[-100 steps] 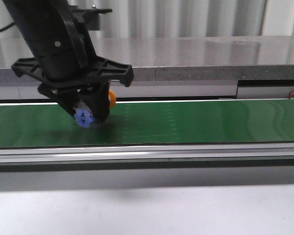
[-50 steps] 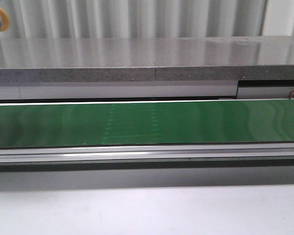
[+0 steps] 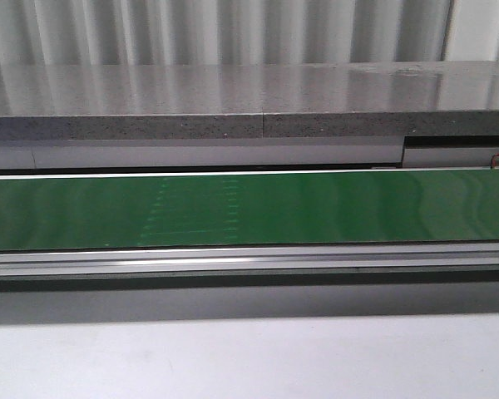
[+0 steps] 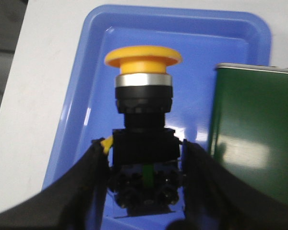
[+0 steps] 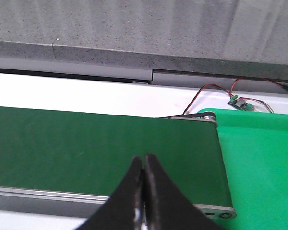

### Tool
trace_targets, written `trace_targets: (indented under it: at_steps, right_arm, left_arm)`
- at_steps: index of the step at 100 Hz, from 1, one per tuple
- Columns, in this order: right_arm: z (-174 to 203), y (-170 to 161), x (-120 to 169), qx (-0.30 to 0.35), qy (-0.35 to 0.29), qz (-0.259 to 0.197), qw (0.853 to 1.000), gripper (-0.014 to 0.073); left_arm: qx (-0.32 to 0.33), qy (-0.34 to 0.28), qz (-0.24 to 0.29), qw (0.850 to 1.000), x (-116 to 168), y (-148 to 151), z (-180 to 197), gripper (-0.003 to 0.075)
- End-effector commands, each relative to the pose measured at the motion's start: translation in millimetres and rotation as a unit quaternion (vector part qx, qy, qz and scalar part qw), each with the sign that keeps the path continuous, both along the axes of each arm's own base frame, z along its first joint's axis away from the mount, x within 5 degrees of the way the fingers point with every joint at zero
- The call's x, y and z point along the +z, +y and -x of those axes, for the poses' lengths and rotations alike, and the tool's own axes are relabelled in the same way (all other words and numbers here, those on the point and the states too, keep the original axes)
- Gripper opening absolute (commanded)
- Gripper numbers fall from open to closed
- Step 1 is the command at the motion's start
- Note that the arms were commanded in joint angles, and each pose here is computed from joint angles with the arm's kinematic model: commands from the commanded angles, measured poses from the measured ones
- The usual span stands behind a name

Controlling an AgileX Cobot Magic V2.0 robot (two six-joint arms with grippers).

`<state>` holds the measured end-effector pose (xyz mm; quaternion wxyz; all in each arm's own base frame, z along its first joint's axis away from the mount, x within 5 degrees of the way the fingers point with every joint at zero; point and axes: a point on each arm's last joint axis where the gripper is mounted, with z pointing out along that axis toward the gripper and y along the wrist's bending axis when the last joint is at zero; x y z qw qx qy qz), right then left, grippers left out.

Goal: Move button from right to left
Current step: 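Carry the button over the blue tray and lower it with the left gripper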

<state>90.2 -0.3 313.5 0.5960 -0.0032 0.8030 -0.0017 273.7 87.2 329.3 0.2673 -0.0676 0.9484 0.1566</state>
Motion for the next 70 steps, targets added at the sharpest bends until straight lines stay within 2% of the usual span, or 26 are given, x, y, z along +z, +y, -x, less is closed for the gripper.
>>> trace_targets:
  at_steps: [1,11,43,55,70]
  right_arm:
    - [-1,-1,14,-0.007,-0.045,0.007,0.999,-0.0067]
    - [-1,-1,14,-0.007,-0.045,0.007,0.999,-0.0067]
    - [-1,-1,14,-0.007,-0.045,0.007,0.999,-0.0067]
    - [-1,-1,14,-0.007,-0.045,0.007,0.999,-0.0067]
    - [-1,-1,14,-0.007,-0.045,0.007,0.999,-0.0067]
  left_arm:
    - [0.015,-0.049,-0.005,0.999,11,15,-3,-0.0020]
    - [0.024,-0.048,-0.004,0.999,2,25,-10,-0.0020]
    - [0.025,0.003,0.012,1.000,-31,31,-29,-0.0020]
    - [-0.016,0.016,0.000,1.000,-42,32,-38,-0.0020]
    - [-0.057,-0.011,0.019,0.998,-49,32,-49,-0.0020]
